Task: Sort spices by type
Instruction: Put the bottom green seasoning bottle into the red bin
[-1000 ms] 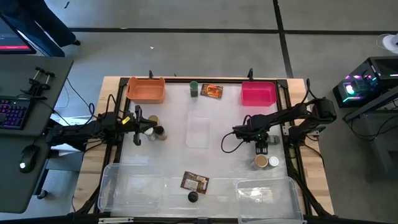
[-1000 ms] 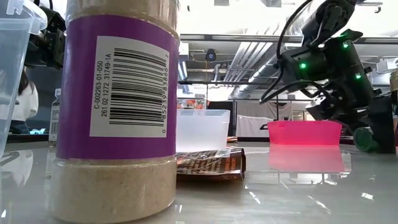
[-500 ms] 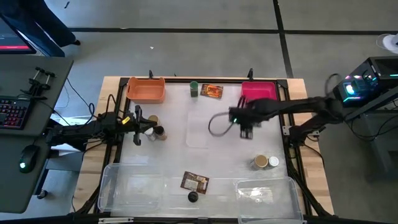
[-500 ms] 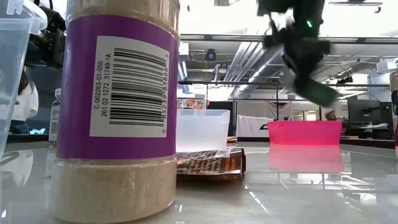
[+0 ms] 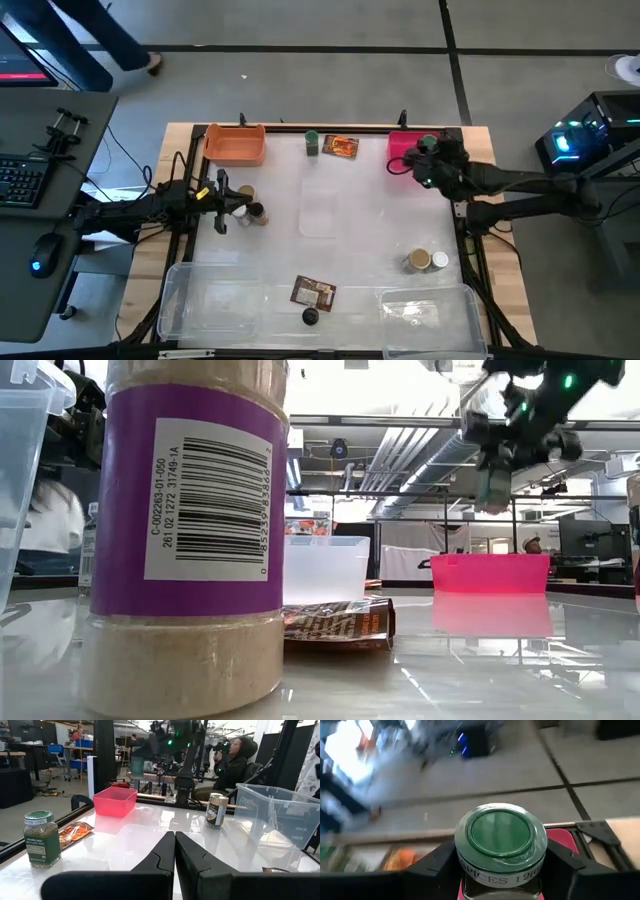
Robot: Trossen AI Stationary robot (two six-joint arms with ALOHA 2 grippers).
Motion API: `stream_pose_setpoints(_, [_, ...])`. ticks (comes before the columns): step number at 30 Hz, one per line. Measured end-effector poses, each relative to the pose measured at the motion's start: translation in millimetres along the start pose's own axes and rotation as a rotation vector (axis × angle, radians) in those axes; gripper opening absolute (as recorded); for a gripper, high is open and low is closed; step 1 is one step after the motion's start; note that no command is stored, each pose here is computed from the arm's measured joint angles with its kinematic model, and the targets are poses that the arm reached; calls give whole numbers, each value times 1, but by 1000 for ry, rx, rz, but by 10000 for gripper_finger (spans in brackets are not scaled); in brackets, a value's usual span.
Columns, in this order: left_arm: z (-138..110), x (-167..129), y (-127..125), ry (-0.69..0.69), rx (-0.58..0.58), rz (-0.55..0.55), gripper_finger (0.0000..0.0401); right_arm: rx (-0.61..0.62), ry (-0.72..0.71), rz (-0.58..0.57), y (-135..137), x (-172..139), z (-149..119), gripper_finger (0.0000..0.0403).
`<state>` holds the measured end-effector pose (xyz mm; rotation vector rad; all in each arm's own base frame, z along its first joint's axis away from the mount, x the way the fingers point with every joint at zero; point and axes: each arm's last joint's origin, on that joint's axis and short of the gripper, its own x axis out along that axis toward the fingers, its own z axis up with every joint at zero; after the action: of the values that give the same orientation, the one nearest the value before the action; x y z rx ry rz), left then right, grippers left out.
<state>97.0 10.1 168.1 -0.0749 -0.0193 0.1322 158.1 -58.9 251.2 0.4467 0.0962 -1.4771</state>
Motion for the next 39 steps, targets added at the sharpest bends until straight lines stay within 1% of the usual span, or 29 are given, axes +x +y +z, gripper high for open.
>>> stream_pose_setpoints(3, [0,0,0,0,0,1,1,38,-31,-61,-6,19,-17,195])
stream_pose_setpoints(5, [0,0,0,0,0,0,1,42,-38,-103,-8,32,-21,195])
stream_pose_setpoints(7, [0,0,0,0,0,0,1,24,-33,-151,-10,43,-21,195])
stream_pose_setpoints(9, [0,0,0,0,0,0,1,-26,-21,-203,-12,53,-19,195])
stream_pose_setpoints(11, [0,0,0,0,0,0,1,-64,-7,-232,-13,63,-15,195])
stream_pose_setpoints(14, [0,0,0,1,0,0,1,-103,46,-226,-12,79,-16,195])
stream_pose_setpoints(18, [0,0,0,0,0,0,1,-107,81,-196,-6,96,-21,195])
stream_pose_setpoints(22, [0,0,0,1,0,0,1,-91,111,-199,-4,101,-29,195])
stream_pose_setpoints(25, [0,0,0,1,0,0,1,-113,116,-209,-3,102,-33,195])
stream_pose_setpoints(33, [0,0,0,1,0,0,1,-128,112,-234,-4,105,-36,196])
stream_pose_setpoints(37, [0,0,0,0,0,0,1,-126,111,-236,-4,105,-36,233])
stream_pose_setpoints(39, [0,0,0,0,0,1,1,-127,109,-236,-4,105,-36,242])
